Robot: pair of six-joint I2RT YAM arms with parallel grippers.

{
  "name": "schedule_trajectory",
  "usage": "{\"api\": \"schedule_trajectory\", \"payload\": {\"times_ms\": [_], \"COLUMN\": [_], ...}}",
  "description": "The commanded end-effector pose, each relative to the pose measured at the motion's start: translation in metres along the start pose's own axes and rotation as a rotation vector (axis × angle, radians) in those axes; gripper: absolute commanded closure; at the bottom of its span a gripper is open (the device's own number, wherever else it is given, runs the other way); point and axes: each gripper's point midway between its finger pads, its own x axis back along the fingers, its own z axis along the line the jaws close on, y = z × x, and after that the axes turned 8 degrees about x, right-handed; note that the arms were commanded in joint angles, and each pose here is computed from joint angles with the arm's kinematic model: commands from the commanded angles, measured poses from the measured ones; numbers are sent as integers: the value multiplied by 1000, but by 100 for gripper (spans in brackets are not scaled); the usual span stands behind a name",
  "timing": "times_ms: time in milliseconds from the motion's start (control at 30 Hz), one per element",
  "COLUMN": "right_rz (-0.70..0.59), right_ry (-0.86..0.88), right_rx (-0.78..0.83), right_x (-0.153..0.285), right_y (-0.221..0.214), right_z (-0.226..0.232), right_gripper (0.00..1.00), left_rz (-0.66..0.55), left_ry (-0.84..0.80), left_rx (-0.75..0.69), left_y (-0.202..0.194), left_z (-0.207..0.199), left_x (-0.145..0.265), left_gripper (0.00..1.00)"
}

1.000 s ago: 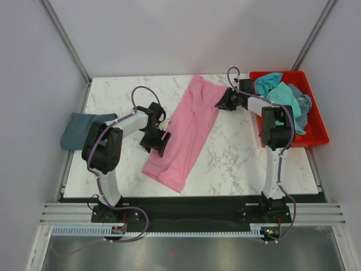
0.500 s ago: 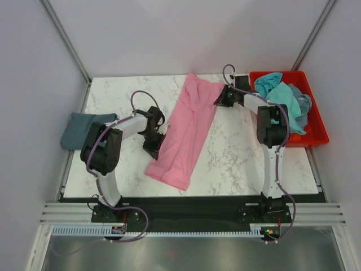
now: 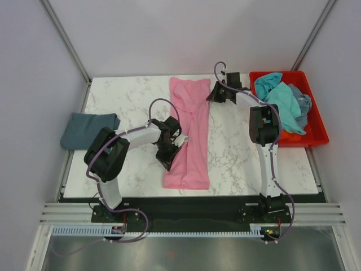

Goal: Fold and stack the t-shirts
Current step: Fold the tshirt

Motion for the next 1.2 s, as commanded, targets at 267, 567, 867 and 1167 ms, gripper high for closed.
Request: {"api": "schedule_trajectory", "payload": {"times_ms": [267,567,867,1167], "right_rz": [-91,-55,292,443], "right_ry": [-15,145,237,145], "right_rx": [62,-68,-545,-545], "right_x": [31,159,234,274], "right_y": [36,14,-175,-279], "right_z": [-2,40,79,80], "right_gripper": [43,37,39,41], "left_rz": [-111,-288,-283,-228], "left_ry": [97,-11,-372,-485], "left_rx": [-64,79,443,603], "left_y": [13,30,16,-21], "left_z": [-2,-9,-32,-36], "left_x": [51,99,98,56], "left_gripper": [14,12,9,19]}}
